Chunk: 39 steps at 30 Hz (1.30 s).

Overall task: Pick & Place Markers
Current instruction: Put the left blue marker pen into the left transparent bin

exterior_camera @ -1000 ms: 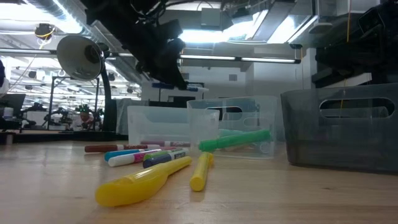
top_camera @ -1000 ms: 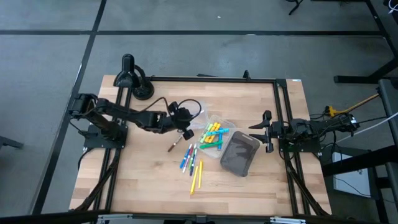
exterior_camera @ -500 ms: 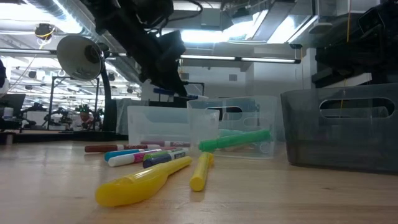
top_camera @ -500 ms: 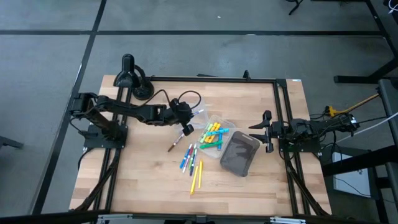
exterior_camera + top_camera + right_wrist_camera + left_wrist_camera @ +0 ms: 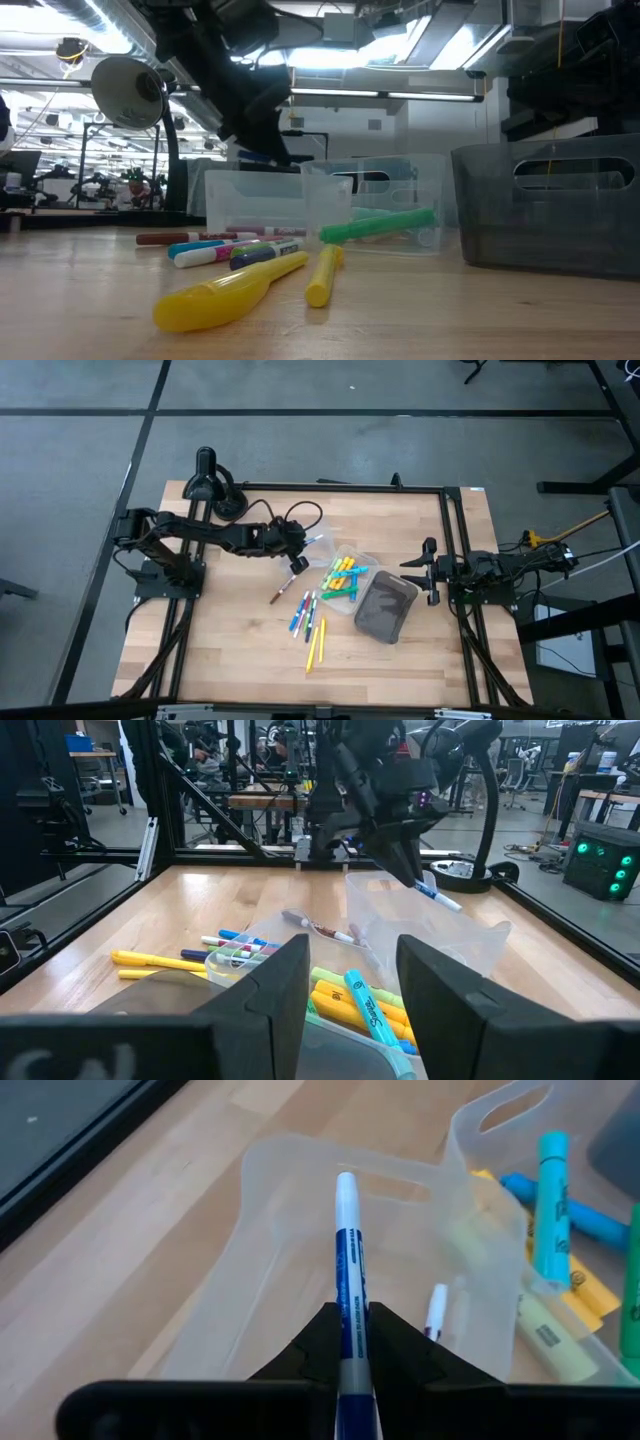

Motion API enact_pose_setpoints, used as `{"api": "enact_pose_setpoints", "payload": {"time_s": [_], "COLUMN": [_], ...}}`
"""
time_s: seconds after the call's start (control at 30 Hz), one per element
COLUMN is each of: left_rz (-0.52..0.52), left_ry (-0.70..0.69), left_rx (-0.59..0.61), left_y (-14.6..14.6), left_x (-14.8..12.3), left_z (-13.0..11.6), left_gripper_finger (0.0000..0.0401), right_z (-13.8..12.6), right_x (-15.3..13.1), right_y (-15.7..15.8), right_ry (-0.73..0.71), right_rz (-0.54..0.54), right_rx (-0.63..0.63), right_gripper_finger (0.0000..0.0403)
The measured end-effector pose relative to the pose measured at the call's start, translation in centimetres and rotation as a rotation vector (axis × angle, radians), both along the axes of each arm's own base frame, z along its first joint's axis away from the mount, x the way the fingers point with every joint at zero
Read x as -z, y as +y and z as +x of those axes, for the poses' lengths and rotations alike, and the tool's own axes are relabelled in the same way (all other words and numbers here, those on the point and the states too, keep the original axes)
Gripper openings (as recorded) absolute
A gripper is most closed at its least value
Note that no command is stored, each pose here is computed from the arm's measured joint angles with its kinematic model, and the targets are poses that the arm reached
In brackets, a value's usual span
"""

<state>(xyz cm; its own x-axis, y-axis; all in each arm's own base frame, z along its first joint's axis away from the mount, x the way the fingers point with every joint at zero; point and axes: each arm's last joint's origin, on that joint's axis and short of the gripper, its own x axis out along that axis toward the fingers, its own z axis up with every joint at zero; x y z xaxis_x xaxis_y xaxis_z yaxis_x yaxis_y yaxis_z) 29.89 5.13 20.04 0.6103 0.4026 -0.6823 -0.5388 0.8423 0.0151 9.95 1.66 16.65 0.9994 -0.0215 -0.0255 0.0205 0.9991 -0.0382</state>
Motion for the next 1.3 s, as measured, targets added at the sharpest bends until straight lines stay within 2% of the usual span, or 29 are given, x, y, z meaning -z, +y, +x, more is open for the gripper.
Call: {"api": "enact_pose_setpoints", "payload": {"time_s": [0.23,0.83,1.3], "left_rz": [0.013,0.060,0.071], "left_ry": [0.017,0.085,0.090], "left_rx": [0.012,0.155,0.157], "left_y": [0.20,0.01,0.03], "left_x": [0.04,0.20,0.19], "left_z": [-0.08,-0.15,-0.16], "left_gripper_finger": [0.0033,0.0033,0.0036], "right_z": [0.00,0.00,0.00], "right_x": [0.00,0.00,0.00], "right_y": [0.00,0.00,0.00], "right_ry": [0.000,0.000,0.000], "right_rz": [0.000,0.000,0.000], "right_rx": [0.000,0.000,0.000], "right_gripper_finger": [0.0152,0.0152,0.0152]}}
